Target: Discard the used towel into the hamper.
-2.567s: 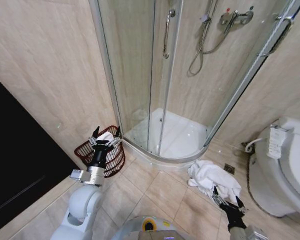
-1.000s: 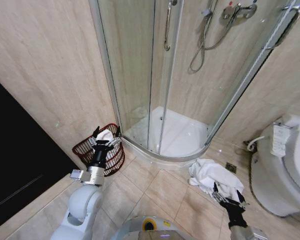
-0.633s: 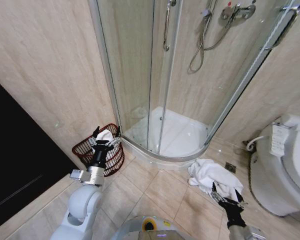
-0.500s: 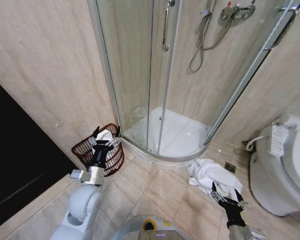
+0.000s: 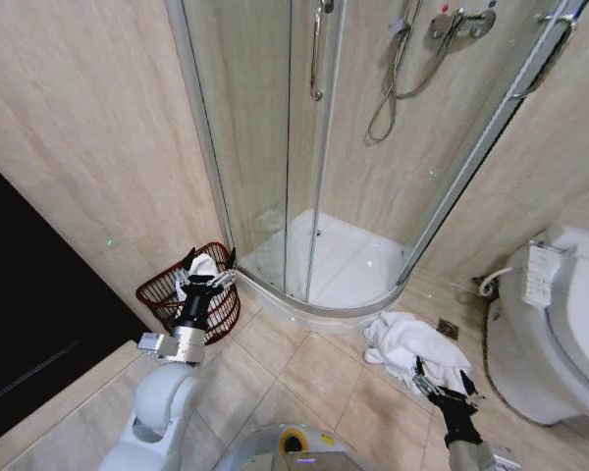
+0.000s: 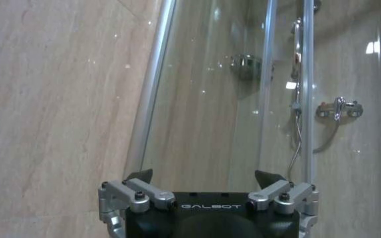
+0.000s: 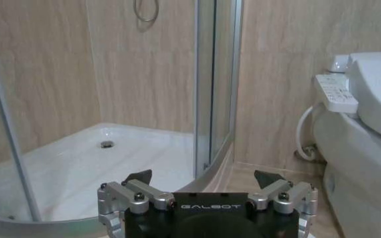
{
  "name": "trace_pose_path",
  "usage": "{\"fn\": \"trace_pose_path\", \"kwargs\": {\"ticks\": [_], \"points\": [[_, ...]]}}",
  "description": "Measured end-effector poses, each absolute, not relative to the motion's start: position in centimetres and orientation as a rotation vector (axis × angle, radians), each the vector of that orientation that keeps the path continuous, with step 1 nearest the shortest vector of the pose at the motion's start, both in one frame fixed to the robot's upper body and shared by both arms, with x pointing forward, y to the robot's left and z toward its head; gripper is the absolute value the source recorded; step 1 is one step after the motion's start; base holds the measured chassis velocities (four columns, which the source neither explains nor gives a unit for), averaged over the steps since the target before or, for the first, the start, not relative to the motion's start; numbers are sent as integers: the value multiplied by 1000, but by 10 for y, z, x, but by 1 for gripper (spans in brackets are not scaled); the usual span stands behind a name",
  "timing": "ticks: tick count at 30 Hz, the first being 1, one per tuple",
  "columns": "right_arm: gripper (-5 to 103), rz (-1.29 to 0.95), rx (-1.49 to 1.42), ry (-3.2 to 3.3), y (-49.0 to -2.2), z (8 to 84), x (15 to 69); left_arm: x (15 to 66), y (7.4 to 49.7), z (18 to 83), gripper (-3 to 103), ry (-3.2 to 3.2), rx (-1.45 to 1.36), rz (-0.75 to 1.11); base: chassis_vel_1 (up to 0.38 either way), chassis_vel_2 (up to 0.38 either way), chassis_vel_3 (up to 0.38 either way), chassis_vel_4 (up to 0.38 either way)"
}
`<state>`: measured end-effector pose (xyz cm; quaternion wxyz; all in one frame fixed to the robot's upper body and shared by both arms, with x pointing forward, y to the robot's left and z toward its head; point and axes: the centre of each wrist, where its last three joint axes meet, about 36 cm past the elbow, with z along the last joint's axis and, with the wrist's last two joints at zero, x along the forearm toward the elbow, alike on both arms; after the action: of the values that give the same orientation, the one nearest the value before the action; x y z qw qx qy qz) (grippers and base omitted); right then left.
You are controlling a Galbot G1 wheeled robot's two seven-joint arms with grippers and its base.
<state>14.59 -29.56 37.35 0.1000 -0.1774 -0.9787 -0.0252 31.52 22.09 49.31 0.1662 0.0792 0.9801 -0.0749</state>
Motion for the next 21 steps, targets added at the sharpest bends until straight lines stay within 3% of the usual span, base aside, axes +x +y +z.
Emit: {"fn": "trace_pose_path", "kwargs": {"ticks": [14, 21], "points": [[100, -77, -524, -2888, -298, 370, 148, 315, 221, 493, 100, 2790, 226, -214, -180, -216, 178, 224], [100, -58, -496, -2881, -303, 365, 149, 315, 221, 493, 100, 2790, 226, -214, -125, -149, 141, 118]]}}
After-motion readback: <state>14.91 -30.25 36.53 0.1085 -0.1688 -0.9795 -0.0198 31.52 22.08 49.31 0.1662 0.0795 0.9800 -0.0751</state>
